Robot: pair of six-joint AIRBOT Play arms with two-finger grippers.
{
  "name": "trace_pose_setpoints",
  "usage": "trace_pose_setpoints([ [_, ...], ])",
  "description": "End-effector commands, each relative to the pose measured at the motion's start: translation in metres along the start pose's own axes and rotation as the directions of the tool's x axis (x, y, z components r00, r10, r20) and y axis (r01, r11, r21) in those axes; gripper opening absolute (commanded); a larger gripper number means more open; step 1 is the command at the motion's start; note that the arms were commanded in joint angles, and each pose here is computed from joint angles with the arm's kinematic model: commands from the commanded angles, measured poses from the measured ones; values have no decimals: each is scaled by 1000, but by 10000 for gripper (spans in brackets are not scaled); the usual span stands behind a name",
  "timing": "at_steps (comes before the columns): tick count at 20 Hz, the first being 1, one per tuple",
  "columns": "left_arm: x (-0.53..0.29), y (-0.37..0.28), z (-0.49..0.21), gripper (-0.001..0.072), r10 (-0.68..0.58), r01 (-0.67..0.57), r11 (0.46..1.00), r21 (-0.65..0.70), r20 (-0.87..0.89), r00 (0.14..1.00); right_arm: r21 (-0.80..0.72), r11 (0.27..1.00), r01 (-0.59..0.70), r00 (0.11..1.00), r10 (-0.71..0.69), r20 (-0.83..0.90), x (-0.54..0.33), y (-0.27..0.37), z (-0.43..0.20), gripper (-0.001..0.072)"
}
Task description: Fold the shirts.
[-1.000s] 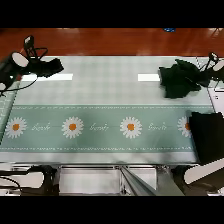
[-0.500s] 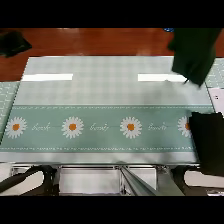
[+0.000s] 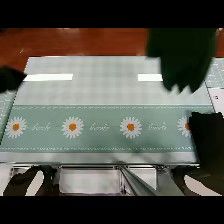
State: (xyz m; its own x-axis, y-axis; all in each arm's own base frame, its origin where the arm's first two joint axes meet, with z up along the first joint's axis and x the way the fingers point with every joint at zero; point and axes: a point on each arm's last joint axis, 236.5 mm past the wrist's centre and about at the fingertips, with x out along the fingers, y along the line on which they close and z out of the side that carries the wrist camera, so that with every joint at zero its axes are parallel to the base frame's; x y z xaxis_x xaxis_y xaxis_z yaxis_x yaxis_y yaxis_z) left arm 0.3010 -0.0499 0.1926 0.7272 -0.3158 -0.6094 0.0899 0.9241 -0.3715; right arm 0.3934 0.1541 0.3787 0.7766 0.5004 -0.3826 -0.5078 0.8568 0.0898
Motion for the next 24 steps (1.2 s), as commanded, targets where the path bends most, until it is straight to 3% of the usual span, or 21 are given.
trace_pose_setpoints([
  [1, 21, -1, -67, 328, -73, 64, 993, -101, -87, 994, -6, 978, -207, 958, 202, -205, 55, 88, -76, 18],
  [2, 30, 2, -83, 330, -82, 66, 989, -129, -123, 989, 27, 972, -234, 931, 233, -280, 82, 104, -112, 18],
  [4, 44, 11, -107, 495, -81, 54, 987, -148, -186, 979, 105, 963, -246, 871, 268, -413, 129, 128, -188, 18],
  [9, 62, 26, -129, 504, -68, 26, 983, -184, -223, 972, 254, 937, -239, 673, 348, -652, 195, 187, -342, 19],
  [10, 65, 28, -131, 504, -63, 20, 981, -192, -223, 973, 296, 925, -237, 642, 378, -667, 201, 199, -358, 79],
  [11, 69, 31, -134, 504, -61, 14, 980, -200, -232, 971, 345, 910, -229, 614, 410, -674, 205, 207, -370, 335],
  [12, 73, 34, -139, 504, -61, 7, 977, -211, -250, 966, 374, 900, -223, 601, 429, -674, 207, 208, -373, 411],
  [14, 80, 38, -149, 504, -63, -6, 973, -232, -290, 955, 377, 899, -222, 609, 430, -667, 201, 183, -351, 410],
  [16, 88, 41, -158, 504, -74, -12, 967, -253, -329, 941, 346, 924, -165, 687, 359, -631, 183, 116, -301, 408],
  [19, 103, 28, -181, 504, -181, 54, 947, -318, -385, 905, 296, 948, 115, 798, 89, -596, 125, -25, -261, 407],
  [21, 116, 8, -195, 504, -293, 132, 911, -392, -387, 874, 334, 895, 296, 796, -37, -604, 78, -91, -281, 407],
  [24, 142, -21, -219, 504, -391, 185, 873, -451, -421, 818, 467, 779, 419, 775, -40, -630, 35, -112, -351, 407],
])
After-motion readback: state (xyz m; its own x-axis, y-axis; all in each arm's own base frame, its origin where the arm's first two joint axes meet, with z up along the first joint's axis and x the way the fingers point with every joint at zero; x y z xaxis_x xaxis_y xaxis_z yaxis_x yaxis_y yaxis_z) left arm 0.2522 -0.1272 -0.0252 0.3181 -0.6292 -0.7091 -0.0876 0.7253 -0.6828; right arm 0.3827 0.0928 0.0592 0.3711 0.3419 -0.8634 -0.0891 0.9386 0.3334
